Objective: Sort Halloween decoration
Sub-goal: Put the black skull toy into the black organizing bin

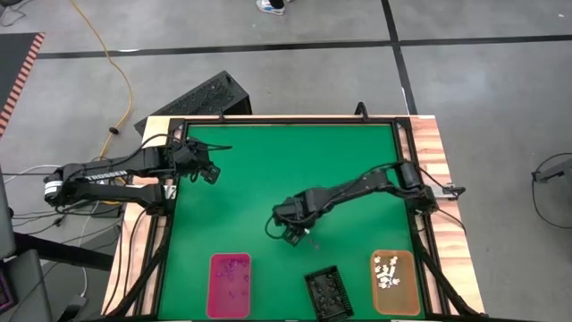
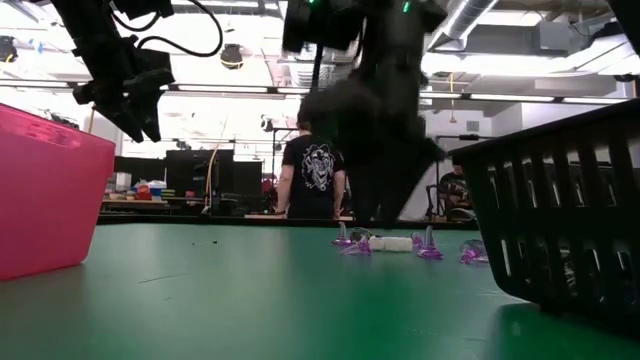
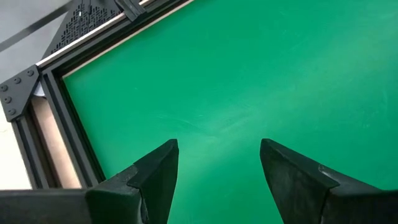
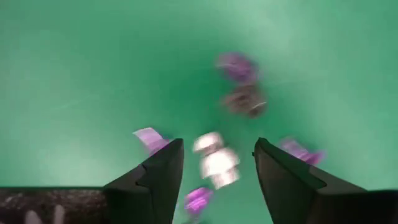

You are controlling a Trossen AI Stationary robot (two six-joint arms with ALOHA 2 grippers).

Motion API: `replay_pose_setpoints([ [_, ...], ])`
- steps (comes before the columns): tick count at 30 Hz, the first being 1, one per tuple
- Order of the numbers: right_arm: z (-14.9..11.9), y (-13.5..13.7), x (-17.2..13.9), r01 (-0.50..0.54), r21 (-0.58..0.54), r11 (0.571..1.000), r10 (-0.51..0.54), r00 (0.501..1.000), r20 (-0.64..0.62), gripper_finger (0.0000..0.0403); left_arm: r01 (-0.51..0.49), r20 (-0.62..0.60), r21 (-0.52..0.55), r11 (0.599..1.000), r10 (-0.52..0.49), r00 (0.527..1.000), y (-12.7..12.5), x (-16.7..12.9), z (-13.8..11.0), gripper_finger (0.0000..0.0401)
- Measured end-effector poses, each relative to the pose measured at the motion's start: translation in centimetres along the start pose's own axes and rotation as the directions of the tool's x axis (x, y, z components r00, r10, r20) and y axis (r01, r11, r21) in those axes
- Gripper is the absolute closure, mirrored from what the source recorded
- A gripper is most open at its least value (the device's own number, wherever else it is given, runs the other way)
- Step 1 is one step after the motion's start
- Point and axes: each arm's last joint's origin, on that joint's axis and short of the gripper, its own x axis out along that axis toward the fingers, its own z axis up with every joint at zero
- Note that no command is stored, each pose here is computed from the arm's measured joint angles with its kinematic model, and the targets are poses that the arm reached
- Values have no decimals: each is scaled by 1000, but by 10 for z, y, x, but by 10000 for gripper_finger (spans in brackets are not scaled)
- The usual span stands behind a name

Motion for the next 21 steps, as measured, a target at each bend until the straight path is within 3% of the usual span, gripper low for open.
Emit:
replay_pose_setpoints([
  [9,19,-15,10,37,-23,999,-36,999,32,193,-16,-2,14,1000,16,1000,1,0,-1,182],
  [21,14,-9,28,32,-84,996,-32,999,0,227,-24,5,35,999,24,1000,1,0,0,182],
])
